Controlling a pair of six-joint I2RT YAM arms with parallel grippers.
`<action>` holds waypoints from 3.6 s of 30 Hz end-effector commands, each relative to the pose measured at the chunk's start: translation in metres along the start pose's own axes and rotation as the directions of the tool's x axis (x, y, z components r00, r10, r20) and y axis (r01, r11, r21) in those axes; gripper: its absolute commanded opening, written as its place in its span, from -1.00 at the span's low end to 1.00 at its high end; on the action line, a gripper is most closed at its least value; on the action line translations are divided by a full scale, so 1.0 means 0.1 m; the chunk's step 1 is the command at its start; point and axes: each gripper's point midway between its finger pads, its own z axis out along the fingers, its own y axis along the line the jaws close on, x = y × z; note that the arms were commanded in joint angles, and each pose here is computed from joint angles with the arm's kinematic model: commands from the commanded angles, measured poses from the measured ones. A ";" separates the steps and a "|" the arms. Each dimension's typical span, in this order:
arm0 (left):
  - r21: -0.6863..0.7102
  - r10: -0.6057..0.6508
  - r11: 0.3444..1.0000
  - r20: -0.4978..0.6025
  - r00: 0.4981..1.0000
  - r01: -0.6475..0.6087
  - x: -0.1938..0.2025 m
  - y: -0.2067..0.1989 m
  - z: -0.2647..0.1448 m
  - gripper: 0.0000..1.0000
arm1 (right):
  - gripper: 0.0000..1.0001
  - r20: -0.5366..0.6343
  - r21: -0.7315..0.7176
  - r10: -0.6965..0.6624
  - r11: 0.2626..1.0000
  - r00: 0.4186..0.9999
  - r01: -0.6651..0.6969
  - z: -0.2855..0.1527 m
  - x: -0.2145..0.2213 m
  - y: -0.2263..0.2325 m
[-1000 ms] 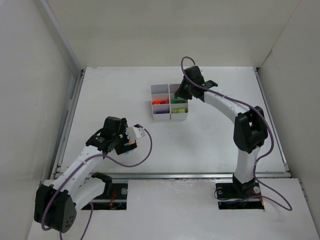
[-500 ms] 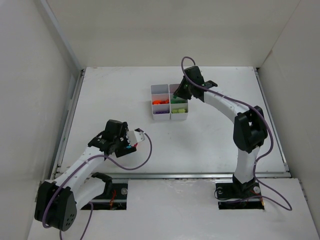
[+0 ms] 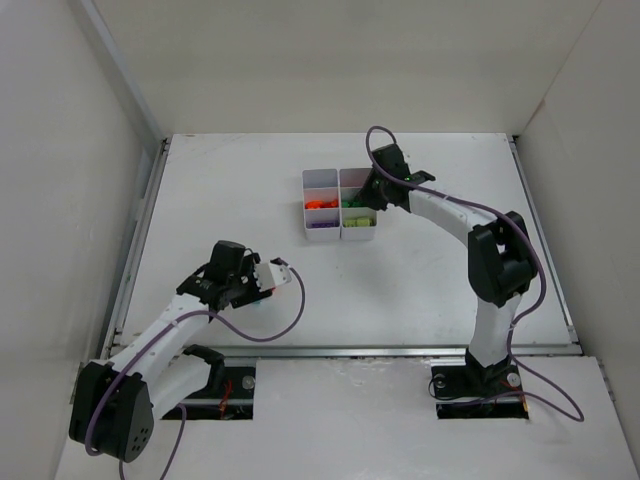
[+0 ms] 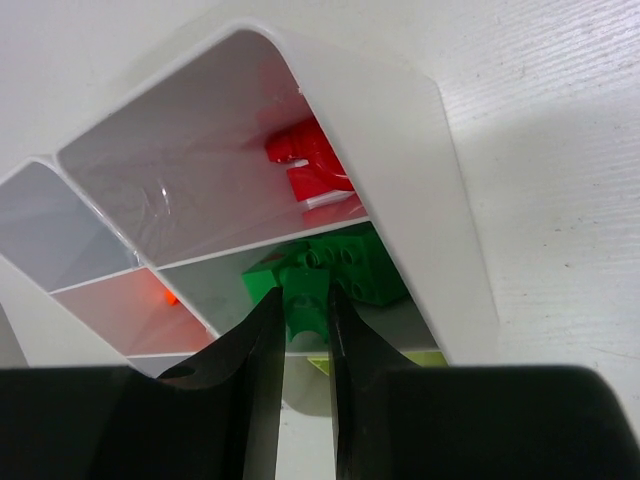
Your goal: Sort the legos into containers by color
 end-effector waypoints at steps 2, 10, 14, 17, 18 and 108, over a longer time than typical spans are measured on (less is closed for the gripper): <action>0.015 -0.003 1.000 0.028 1.000 0.002 -0.05 -0.05 0.02 -0.06 | -0.56 0.059 -0.057 0.020 0.998 0.998 -0.017 -0.16 -0.23 0.25; 0.001 -0.051 0.999 0.040 0.998 0.051 -0.06 -0.05 0.03 -0.80 | 0.30 0.053 -0.062 0.009 0.998 0.999 -0.006 -0.16 -0.22 0.25; -0.033 -0.073 0.997 0.042 0.996 0.074 -0.07 0.02 0.01 -1.00 | 0.41 0.054 -0.087 -0.035 0.995 0.998 0.040 -0.22 -0.21 0.33; -0.040 -0.072 0.996 0.048 0.996 0.074 -0.09 0.03 0.01 -1.00 | 0.41 0.077 -0.141 -0.093 0.985 0.993 0.103 -0.34 -0.25 0.55; -0.040 -0.072 0.996 0.048 0.996 0.074 -0.09 0.03 0.01 -1.00 | 0.41 0.094 -0.150 -0.126 0.979 0.988 0.139 -0.34 -0.28 0.57; -0.182 -0.157 0.933 0.574 0.804 0.312 -1.29 0.84 -0.84 -1.00 | -1.00 0.222 -0.786 -0.633 0.334 0.742 0.520 -1.43 0.14 1.19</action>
